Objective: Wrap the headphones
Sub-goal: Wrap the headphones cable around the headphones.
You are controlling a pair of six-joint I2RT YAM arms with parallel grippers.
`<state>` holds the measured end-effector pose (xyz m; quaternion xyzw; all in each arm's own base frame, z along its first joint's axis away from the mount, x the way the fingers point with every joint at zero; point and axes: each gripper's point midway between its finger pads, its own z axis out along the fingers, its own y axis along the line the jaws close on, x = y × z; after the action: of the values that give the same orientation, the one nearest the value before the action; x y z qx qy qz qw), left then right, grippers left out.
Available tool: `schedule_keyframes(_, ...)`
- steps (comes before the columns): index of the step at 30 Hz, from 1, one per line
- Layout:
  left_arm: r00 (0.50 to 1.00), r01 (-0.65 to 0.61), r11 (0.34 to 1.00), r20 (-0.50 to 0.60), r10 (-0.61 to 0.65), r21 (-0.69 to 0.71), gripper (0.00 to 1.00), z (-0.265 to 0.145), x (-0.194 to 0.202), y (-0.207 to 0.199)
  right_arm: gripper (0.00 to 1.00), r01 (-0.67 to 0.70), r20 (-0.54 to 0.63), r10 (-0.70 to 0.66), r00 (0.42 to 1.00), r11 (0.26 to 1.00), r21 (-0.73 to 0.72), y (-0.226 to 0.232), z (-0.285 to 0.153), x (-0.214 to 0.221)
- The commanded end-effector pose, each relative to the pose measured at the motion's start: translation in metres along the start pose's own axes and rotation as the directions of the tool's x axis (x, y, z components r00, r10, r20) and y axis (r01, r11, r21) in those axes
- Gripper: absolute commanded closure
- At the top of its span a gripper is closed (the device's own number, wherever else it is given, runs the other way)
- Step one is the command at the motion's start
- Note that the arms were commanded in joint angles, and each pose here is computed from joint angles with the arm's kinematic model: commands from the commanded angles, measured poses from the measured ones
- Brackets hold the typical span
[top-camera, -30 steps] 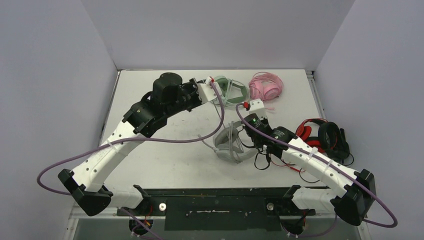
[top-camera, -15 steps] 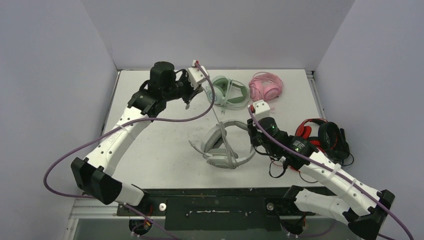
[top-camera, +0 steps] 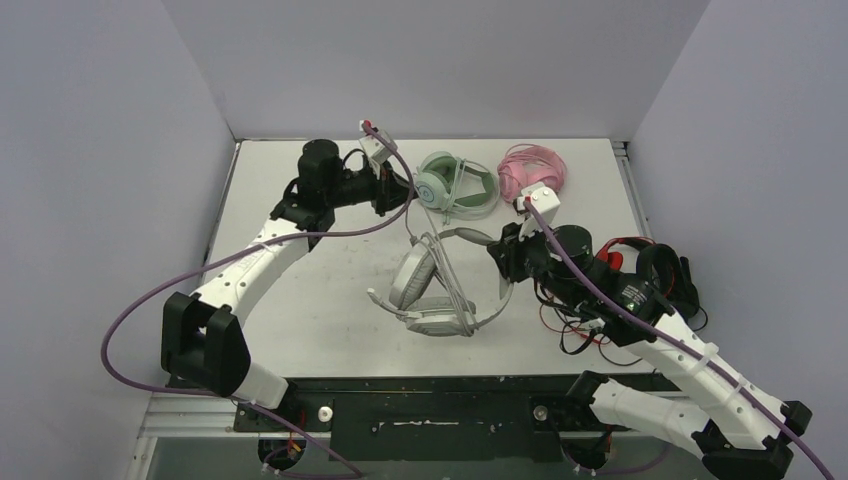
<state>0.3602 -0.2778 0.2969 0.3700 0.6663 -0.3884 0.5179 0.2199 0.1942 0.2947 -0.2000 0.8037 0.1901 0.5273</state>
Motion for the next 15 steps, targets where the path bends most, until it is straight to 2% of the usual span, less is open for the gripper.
schedule_keyframes(1,0.983,0.010,1.000,0.186,-0.007,-0.012,1.00,-0.004,-0.036,0.005,1.00,-0.060,0.203,0.093,0.975,0.985,-0.161,0.031,-0.026,-0.068)
schedule_keyframes(9,0.963,0.126,0.991,0.234,-0.133,0.046,1.00,0.002,-0.024,-0.020,1.00,-0.161,0.314,0.219,0.924,0.967,-0.198,0.036,-0.025,-0.101)
schedule_keyframes(15,0.935,0.161,0.984,0.308,-0.176,0.074,0.99,-0.006,-0.026,-0.041,1.00,-0.241,0.375,0.305,0.876,0.948,-0.207,0.035,-0.021,-0.122)
